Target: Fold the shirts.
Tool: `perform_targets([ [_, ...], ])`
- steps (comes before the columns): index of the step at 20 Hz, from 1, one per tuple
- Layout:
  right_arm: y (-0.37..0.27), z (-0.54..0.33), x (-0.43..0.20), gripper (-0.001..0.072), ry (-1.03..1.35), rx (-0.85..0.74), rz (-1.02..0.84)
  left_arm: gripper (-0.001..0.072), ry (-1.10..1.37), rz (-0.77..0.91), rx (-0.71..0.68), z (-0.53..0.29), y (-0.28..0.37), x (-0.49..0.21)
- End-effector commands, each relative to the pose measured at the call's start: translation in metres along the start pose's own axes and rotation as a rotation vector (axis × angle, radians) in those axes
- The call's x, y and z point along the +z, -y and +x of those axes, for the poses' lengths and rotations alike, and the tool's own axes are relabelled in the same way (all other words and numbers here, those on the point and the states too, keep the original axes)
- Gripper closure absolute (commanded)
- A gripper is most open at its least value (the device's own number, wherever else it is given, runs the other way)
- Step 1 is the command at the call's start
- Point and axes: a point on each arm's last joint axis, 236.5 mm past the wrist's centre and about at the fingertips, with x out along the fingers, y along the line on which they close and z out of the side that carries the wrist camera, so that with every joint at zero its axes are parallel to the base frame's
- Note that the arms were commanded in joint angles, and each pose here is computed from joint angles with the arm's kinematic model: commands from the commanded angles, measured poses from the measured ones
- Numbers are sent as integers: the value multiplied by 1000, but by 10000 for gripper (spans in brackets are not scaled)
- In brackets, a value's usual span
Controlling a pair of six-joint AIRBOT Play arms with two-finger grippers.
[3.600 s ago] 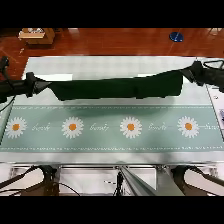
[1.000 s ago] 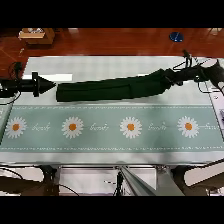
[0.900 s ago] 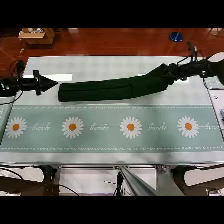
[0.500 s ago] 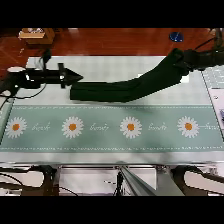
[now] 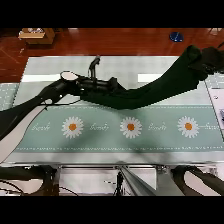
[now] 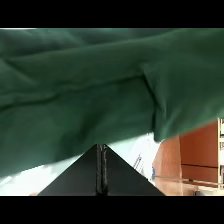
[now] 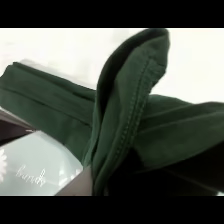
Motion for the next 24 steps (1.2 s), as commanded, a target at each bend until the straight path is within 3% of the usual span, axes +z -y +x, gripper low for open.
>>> perform_targets([
  [1,-9,-15,-16,687,-29,-6,30,683,21,-33,-6,30,8,-12],
  [9,-16,-25,-22,687,-24,-6,53,683,-93,-179,-49,79,-17,-60],
  [17,-12,-25,-20,687,-17,-20,51,684,-247,-244,-217,132,25,-123],
  [21,1,-26,-22,687,-21,-78,47,687,-191,-221,-200,117,10,-86],
  [24,2,-25,-21,687,-21,-80,45,688,-70,-155,-101,51,-29,-18],
])
